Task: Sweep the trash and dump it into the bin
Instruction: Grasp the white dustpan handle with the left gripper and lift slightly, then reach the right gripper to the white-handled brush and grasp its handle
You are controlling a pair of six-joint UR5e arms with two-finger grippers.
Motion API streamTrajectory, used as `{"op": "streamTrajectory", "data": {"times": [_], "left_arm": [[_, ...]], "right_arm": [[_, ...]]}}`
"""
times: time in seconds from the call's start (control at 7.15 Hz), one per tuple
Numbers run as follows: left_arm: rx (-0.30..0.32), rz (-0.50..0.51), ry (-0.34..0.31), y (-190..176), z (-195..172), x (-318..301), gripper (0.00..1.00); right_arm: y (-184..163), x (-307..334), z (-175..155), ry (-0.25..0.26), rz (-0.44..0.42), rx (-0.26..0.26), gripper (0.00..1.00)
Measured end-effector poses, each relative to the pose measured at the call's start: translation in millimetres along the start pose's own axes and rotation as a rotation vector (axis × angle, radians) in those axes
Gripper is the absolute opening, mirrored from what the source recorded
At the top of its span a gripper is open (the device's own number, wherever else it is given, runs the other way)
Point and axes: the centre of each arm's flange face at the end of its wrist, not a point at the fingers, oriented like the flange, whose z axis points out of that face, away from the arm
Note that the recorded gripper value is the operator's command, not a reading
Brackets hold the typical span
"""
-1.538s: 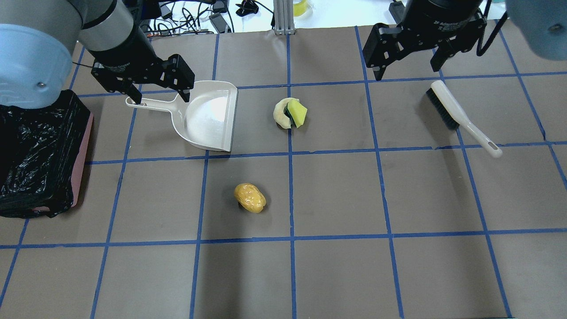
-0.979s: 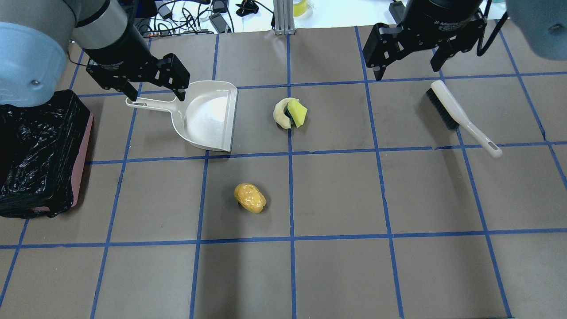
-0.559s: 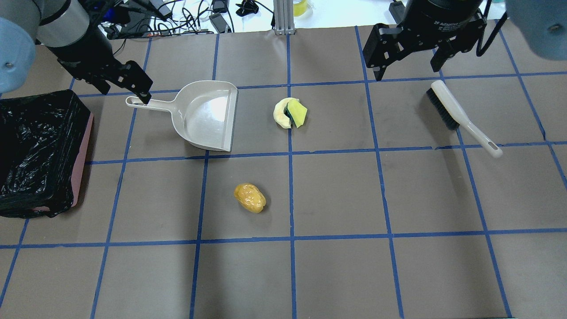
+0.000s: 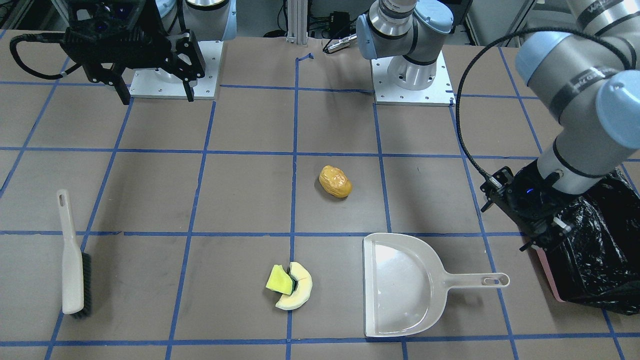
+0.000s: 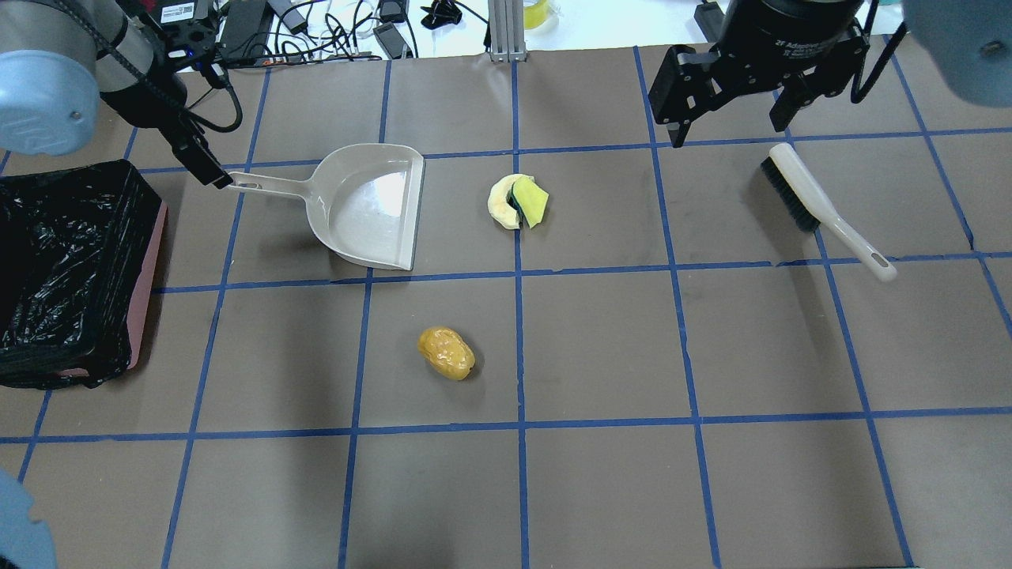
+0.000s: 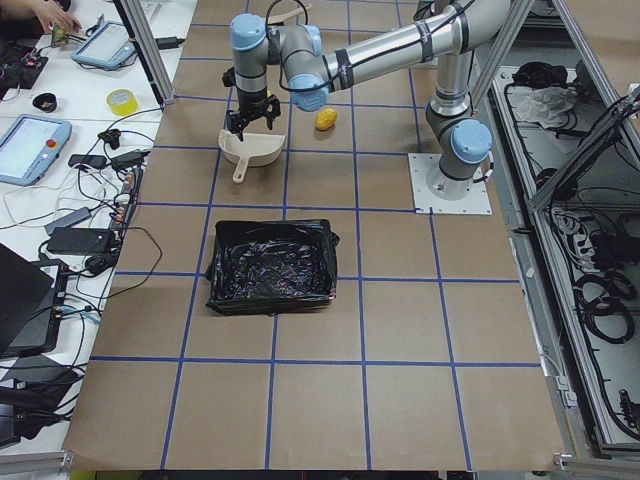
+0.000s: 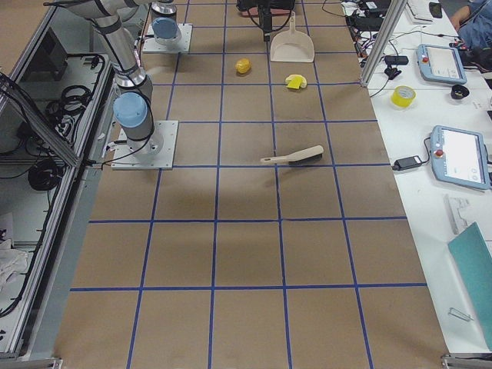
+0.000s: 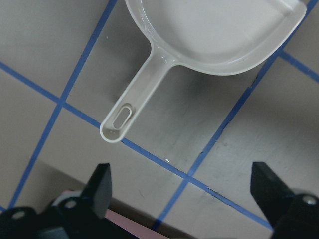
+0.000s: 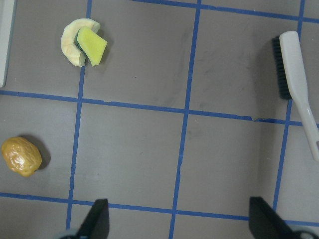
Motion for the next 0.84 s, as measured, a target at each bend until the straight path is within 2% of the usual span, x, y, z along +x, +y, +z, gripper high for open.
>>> {"op": "streamTrajectory", "data": {"times": [0.28,0.42,0.7,0.84], "left_arm": [[-0.007,0.314,0.030,-2,55,-21,0.98],[-0.008,0.391,0.036,-2,73,-27,0.98],[-0.007,0.441,0.048,-3,93,-32,0.96],[-0.007,0.453,0.047,-3,95,-35,0.96]], "right_arm": [[1,0,2,0.000,0.000,-0.012,1.00],[1,0,1,0.001,0.000,-0.013,1.00],[-5,4,10,0.000,0.000,-0.027,1.00],[-19,21,28,-0.003,-0.024,-0.057,0.98]]}}
